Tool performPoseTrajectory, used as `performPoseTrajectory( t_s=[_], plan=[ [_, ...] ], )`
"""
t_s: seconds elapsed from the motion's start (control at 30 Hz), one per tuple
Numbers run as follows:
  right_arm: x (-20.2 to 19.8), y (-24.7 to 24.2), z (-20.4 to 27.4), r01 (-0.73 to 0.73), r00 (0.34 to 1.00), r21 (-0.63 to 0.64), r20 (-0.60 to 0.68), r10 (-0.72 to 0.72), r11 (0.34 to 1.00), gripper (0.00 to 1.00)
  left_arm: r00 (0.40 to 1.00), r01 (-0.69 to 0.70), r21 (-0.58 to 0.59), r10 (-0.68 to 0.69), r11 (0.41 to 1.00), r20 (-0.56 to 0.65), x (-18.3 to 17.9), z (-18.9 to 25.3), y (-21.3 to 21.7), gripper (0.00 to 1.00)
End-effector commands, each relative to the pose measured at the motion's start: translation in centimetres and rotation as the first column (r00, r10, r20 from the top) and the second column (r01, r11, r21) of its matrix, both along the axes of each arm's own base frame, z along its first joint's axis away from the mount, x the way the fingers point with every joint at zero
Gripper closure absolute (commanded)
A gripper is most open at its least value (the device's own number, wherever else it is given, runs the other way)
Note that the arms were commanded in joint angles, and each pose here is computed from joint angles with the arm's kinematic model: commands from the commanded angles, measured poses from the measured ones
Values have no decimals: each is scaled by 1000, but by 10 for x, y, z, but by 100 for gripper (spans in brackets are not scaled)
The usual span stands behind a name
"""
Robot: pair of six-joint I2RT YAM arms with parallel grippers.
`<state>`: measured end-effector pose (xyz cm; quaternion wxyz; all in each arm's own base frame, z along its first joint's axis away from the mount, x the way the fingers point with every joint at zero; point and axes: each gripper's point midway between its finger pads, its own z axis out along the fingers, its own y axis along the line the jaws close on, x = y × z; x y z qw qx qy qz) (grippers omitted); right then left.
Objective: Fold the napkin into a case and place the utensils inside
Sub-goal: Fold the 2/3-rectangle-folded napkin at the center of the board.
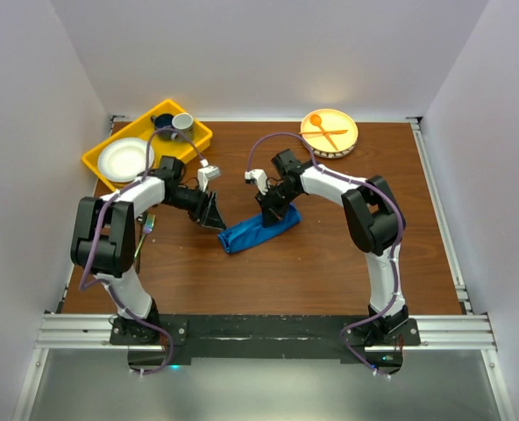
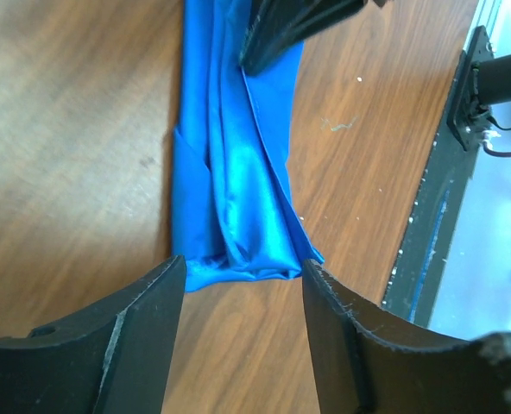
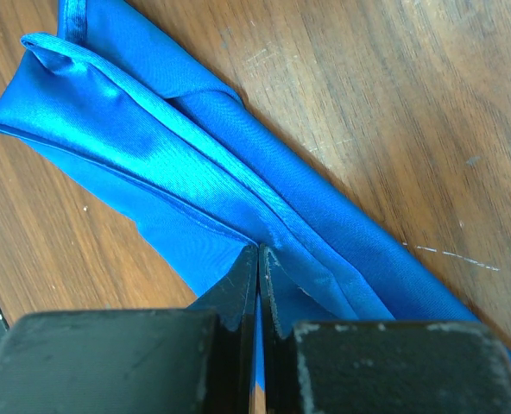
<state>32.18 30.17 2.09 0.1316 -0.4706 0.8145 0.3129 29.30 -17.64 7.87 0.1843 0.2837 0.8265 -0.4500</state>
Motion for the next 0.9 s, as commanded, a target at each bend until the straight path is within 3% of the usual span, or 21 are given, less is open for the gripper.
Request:
performPoseTrajectory(
  t_s=[0.0, 0.57, 0.87],
  plan=[
    [-7, -9, -22, 6, 1000, -83, -29, -8, 996, 100, 999, 17, -7, -17, 1000, -52, -10, -5, -10, 38],
    [-7, -9, -23, 11, 999, -87, -35, -14, 996, 100, 980, 35, 9, -32, 999, -198, -29, -37, -21, 34],
    [-6, -8, -25, 18, 999, -96, -39, -22, 995, 100, 992, 81, -120, -92, 989, -88, -22, 11, -35, 44]
  ],
)
